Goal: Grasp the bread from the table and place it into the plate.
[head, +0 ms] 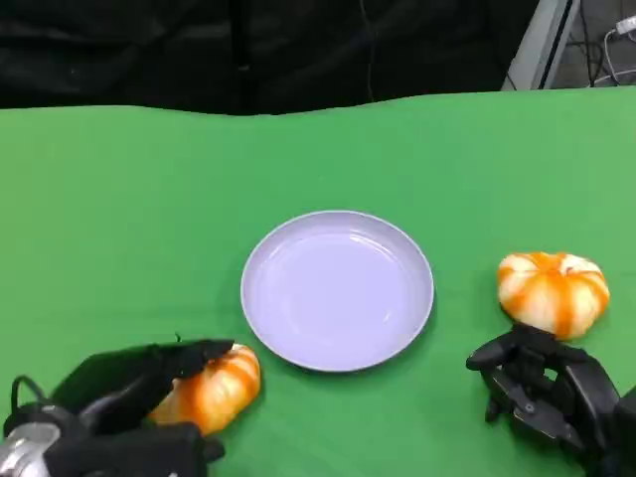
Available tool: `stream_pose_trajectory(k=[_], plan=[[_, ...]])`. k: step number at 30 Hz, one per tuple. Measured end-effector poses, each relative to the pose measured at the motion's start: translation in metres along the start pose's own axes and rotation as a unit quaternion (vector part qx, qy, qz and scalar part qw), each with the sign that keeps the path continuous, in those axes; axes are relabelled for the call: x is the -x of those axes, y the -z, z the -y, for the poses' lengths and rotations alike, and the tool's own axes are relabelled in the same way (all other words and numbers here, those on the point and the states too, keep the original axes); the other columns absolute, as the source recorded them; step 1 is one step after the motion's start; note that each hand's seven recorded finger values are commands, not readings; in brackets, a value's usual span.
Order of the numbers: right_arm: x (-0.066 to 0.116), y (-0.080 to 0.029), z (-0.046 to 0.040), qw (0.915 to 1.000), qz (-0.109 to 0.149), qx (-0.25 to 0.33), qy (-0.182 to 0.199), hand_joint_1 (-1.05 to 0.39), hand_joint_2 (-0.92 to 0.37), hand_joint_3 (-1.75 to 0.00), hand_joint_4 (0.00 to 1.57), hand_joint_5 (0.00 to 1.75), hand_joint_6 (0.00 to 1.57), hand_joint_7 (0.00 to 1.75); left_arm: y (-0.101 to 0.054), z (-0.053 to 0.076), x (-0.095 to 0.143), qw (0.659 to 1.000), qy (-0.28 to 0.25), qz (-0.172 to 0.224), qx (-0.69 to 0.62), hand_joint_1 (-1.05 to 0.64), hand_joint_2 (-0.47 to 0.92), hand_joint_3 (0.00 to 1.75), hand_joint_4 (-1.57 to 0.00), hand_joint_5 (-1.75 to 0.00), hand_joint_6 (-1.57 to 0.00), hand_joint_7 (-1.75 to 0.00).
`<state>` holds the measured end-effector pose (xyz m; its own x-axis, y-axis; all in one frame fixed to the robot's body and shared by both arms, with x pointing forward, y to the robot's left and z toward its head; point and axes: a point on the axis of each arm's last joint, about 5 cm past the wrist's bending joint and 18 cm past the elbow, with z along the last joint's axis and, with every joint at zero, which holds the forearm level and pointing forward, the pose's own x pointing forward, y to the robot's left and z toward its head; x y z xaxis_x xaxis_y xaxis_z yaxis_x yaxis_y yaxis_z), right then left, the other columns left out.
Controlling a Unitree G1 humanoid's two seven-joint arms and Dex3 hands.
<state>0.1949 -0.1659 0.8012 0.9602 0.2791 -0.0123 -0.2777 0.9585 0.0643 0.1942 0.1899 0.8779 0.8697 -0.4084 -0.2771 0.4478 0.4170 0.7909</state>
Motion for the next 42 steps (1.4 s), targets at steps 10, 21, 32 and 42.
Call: stream_pose_trajectory(k=[10,21,32,42], plan=[[0.001,0.000,-0.0003,1.0000,0.000,0.001,0.002,-0.26,-0.92,-0.45,0.64,1.75,0.72,1.11,-0.010,-0.004,-0.018,0.999,0.032,-0.011,-0.035,-1.05,0.92,0.62,-0.42,-0.03,-0.30,-0.01],[0.001,0.000,-0.0009,1.0000,0.001,0.004,0.006,-0.25,-0.92,-0.45,0.64,1.75,0.72,1.12,-0.018,-0.003,-0.027,0.997,0.046,-0.018,-0.054,-0.42,0.91,0.08,-0.51,-0.01,-0.37,-0.01],[0.001,0.000,-0.0012,1.0000,0.001,0.003,0.004,-0.26,-0.92,-0.45,0.64,1.75,0.72,1.12,-0.018,-0.004,-0.028,0.997,0.048,-0.011,-0.053,-0.19,0.90,0.01,-0.76,-0.09,-0.41,-0.01],[0.001,0.000,-0.0012,1.0000,0.001,0.002,0.004,-0.26,-0.92,-0.44,0.63,1.75,0.72,1.11,-0.018,-0.001,-0.026,0.999,0.016,-0.011,-0.050,-0.09,0.92,0.09,-1.14,-0.24,-1.03,-0.08]])
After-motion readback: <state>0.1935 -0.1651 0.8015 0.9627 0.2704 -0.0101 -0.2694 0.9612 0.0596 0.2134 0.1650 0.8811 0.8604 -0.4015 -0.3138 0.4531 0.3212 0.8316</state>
